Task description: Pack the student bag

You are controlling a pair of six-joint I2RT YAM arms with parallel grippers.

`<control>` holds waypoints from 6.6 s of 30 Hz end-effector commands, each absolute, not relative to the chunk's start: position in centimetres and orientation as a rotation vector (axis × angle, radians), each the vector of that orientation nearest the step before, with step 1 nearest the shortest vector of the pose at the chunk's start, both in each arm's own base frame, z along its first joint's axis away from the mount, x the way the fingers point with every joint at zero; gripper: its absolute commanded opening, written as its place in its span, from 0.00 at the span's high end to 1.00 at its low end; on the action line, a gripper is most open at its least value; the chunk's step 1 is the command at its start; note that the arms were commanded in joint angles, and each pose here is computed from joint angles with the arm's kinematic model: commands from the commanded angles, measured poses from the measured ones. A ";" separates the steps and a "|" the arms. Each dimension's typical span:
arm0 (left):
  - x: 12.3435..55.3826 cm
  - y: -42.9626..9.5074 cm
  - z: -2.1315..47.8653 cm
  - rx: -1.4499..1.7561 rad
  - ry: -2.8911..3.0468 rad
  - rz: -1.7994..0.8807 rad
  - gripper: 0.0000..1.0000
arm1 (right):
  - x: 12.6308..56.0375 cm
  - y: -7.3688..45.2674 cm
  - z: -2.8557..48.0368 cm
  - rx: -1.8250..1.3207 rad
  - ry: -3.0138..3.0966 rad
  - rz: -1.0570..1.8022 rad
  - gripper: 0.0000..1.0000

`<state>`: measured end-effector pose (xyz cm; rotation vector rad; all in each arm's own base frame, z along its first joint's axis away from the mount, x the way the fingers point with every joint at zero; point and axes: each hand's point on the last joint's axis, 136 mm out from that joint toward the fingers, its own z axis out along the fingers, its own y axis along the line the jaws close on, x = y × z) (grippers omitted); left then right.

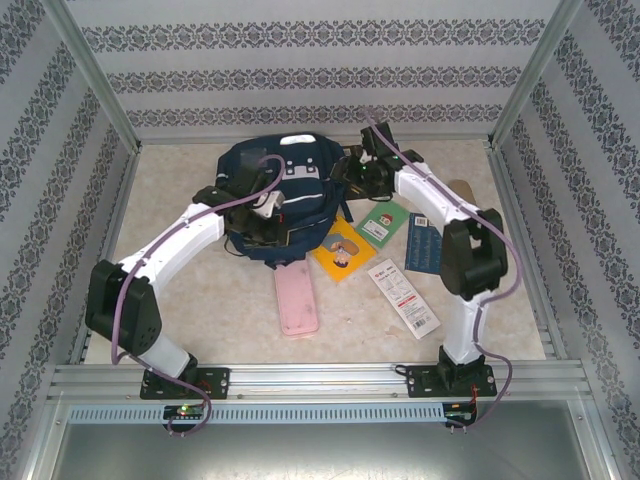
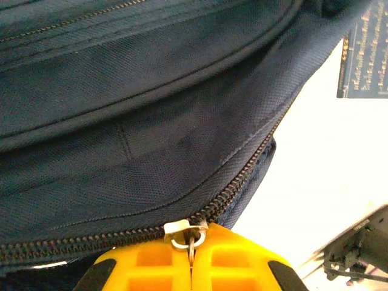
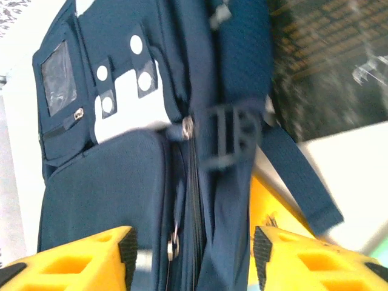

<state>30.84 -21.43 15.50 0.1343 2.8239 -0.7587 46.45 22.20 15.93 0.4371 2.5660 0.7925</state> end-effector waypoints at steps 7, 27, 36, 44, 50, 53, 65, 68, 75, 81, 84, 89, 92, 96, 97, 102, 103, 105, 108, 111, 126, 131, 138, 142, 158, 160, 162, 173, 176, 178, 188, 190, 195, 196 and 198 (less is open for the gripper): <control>31.2 -25.8 16.2 0.256 2.806 -0.900 1.00 | 37.2 25.8 15.8 0.526 2.581 0.954 0.44; 28.8 -25.6 14.7 0.434 2.908 -0.849 1.00 | 35.8 34.8 12.9 0.574 2.576 1.177 0.67; 29.4 -21.5 14.2 0.430 2.983 -0.540 1.00 | 36.2 31.1 13.1 0.595 2.541 1.043 1.00; 30.1 -14.2 13.1 0.304 3.089 -0.159 1.00 | 37.0 27.8 12.9 0.631 2.516 0.987 1.00; 31.1 -9.4 12.1 0.231 3.129 0.051 1.00 | 38.0 25.5 13.8 0.641 2.483 0.978 1.00; 32.1 -7.4 11.3 0.177 3.144 0.153 1.00 | 38.4 24.5 15.0 0.623 2.456 0.973 1.00; 34.5 -9.2 10.5 0.194 3.145 0.001 1.00 | 39.7 23.4 16.2 0.466 2.514 0.990 1.00; 34.3 -13.1 13.9 0.237 3.046 -0.324 1.00 | 40.9 23.2 17.2 0.406 2.501 0.942 1.00; 32.2 -17.1 19.1 0.379 2.950 -0.585 1.00 | 44.5 21.6 20.9 0.371 2.441 0.900 1.00; 31.1 -21.7 20.0 0.387 2.886 -0.812 1.00 | 47.4 19.5 21.2 0.355 2.442 0.833 0.96; 31.6 -23.7 18.7 0.329 2.889 -0.853 1.00 | 47.2 18.5 20.5 0.349 2.484 0.774 0.58; 33.4 -25.5 16.4 0.138 2.893 -0.902 1.00 | 44.0 18.1 20.2 0.356 2.498 0.709 0.50; 34.6 -26.0 15.9 0.033 2.876 -0.920 1.00 | 41.2 18.6 20.1 0.373 2.505 0.707 0.47; 35.7 -26.8 15.9 -0.035 2.856 -0.956 1.00 | 37.5 21.3 19.4 0.407 2.514 0.809 0.44; 35.9 -27.1 15.8 -0.050 2.853 -0.978 1.00 | 36.8 22.1 19.2 0.419 2.513 0.838 0.44; 36.3 -28.4 15.6 -0.133 2.865 -1.095 1.00 | 34.4 26.1 16.3 0.427 2.558 0.904 0.50; 36.3 -28.4 15.7 -0.135 2.870 -1.094 1.00 | 34.0 26.7 15.3 0.423 2.583 0.902 0.51; 36.3 -28.2 15.9 -0.125 2.882 -1.099 1.00 | 33.6 27.4 13.8 0.428 2.616 0.896 0.52; 35.8 -27.5 16.6 -0.085 2.900 -1.099 1.00 | 33.9 27.3 12.1 0.436 2.617 0.858 0.53; 34.7 -26.4 16.8 0.013 2.940 -1.054 1.00 | 34.5 26.6 10.9 0.431 2.630 0.789 0.56; 31.4 -22.9 13.6 0.277 3.060 -0.786 1.00 | 35.2 29.6 16.2 0.525 2.502 1.054 0.54; 31.8 -23.3 13.6 0.274 3.037 -0.808 1.00 | 35.7 30.1 15.6 0.590 2.522 1.022 0.55; 31.8 -23.4 13.4 0.265 3.029 -0.817 1.00 | 36.1 31.0 13.6 0.641 2.594 0.997 0.55; 31.7 -23.5 13.3 0.267 3.029 -0.820 1.00 | 35.6 31.3 12.6 0.673 2.635 0.976 0.55; 31.8 -18.3 11.2 0.289 3.146 -0.439 1.00 | 37.2 27.3 14.3 0.641 2.554 0.810 1.00; 31.8 -16.5 10.6 0.273 3.175 -0.345 1.00 | 37.4 26.3 14.8 0.641 2.535 0.801 1.00; 32.0 -14.7 10.1 0.249 3.201 -0.263 1.00 | 37.5 25.4 15.0 0.641 2.517 0.803 1.00; 37.7 -8.3 7.5 0.022 3.195 -0.058 1.00 | 36.7 24.7 17.7 0.545 2.463 0.873 1.00; 40.2 -6.4 6.6 -0.104 3.161 -0.034 1.00 | 36.5 24.6 18.0 0.524 2.459 0.881 1.00; 41.7 -5.7 6.0 -0.179 3.136 -0.065 1.00 | 36.3 24.6 18.2 0.508 2.457 0.885 1.00; 44.3 -3.2 6.5 -0.336 3.036 -0.055 1.00 | 36.6 25.8 17.8 0.456 2.488 0.918 1.00; 43.9 -2.3 7.8 -0.379 2.996 -0.027 1.00 | 36.9 26.5 17.6 0.433 2.501 0.936 1.00; 41.6 0.0 10.5 -0.493 2.936 0.020 1.00 | 38.5 28.0 17.7 0.352 2.522 0.941 1.00; 40.8 0.4 11.0 -0.506 2.934 0.030 1.00 | 39.0 28.2 17.7 0.335 2.522 0.941 1.00; 39.3 1.0 11.4 -0.526 2.933 0.048 1.00 | 39.9 28.5 17.7 0.311 2.526 0.938 1.00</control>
